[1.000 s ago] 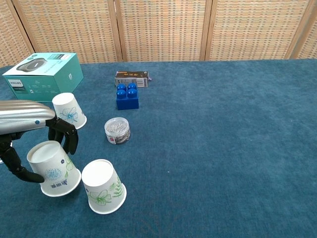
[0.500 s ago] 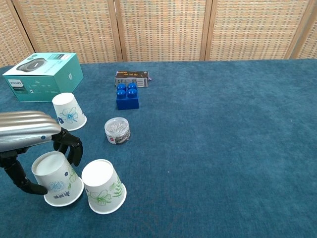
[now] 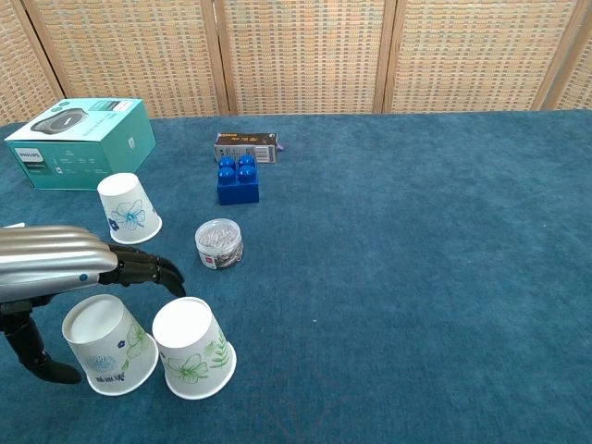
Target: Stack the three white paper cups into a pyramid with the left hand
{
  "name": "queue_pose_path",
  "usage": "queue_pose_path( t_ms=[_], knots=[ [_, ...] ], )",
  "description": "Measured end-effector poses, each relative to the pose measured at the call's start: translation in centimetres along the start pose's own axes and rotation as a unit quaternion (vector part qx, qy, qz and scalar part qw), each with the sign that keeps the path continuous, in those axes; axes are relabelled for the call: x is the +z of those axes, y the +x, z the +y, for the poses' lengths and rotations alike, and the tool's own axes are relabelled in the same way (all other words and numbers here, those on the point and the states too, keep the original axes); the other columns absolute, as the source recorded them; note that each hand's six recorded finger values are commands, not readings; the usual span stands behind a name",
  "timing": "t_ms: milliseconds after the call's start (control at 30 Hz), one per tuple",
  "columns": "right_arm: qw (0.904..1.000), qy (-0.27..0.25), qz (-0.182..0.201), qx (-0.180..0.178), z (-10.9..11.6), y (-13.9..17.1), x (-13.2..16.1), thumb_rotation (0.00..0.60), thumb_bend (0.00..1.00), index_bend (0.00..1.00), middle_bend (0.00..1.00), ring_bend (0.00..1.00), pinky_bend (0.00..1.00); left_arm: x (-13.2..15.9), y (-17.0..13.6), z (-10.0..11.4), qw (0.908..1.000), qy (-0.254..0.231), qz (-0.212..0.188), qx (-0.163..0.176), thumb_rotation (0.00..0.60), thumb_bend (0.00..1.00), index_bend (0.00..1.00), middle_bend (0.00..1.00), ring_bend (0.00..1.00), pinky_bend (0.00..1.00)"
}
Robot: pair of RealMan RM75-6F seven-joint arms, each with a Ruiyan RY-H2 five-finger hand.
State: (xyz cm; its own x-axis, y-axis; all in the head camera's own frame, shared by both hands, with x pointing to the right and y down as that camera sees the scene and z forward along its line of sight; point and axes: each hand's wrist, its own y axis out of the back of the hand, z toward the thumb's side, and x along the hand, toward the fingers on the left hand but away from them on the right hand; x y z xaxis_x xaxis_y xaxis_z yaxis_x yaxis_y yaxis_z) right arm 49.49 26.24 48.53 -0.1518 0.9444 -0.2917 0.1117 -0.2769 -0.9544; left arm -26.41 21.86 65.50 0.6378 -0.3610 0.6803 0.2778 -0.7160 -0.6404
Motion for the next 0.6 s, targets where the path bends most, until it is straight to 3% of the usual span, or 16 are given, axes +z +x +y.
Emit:
queue_pose_path(
  t_ms=[167, 267, 500, 600],
  knots=[
    [1.0000, 0.000, 0.001, 0.001, 0.0, 0.0, 0.0, 0.600, 0.00, 0.00, 0.00, 0.00, 0.00, -0.1, -0.8, 0.8, 0.9999, -0.012, 0.001, 0.006, 0.600, 0.19, 0.02, 0.00, 0.02, 0.17],
    [1.0000, 0.000, 0.001, 0.000, 0.0, 0.1, 0.1, 0.600, 0.00, 0.00, 0.00, 0.00, 0.00, -0.5, -1.2, 1.9, 0.9994, -0.019, 0.005, 0.027, 0.600, 0.19, 0.02, 0.00, 0.02, 0.17],
    [1.0000, 0.001, 0.003, 0.001, -0.1, 0.1, 0.2, 0.600, 0.00, 0.00, 0.00, 0.00, 0.00, -4.2, -2.3, 7.0, 0.9900, -0.029, 0.058, 0.126, 0.600, 0.19, 0.02, 0.07, 0.10, 0.19],
    [1.0000, 0.002, 0.004, 0.002, -0.1, 0.1, 0.3, 0.600, 0.00, 0.00, 0.00, 0.00, 0.00, -6.5, -2.4, 7.9, 0.9847, -0.042, 0.091, 0.143, 0.600, 0.19, 0.05, 0.11, 0.13, 0.21]
  ],
)
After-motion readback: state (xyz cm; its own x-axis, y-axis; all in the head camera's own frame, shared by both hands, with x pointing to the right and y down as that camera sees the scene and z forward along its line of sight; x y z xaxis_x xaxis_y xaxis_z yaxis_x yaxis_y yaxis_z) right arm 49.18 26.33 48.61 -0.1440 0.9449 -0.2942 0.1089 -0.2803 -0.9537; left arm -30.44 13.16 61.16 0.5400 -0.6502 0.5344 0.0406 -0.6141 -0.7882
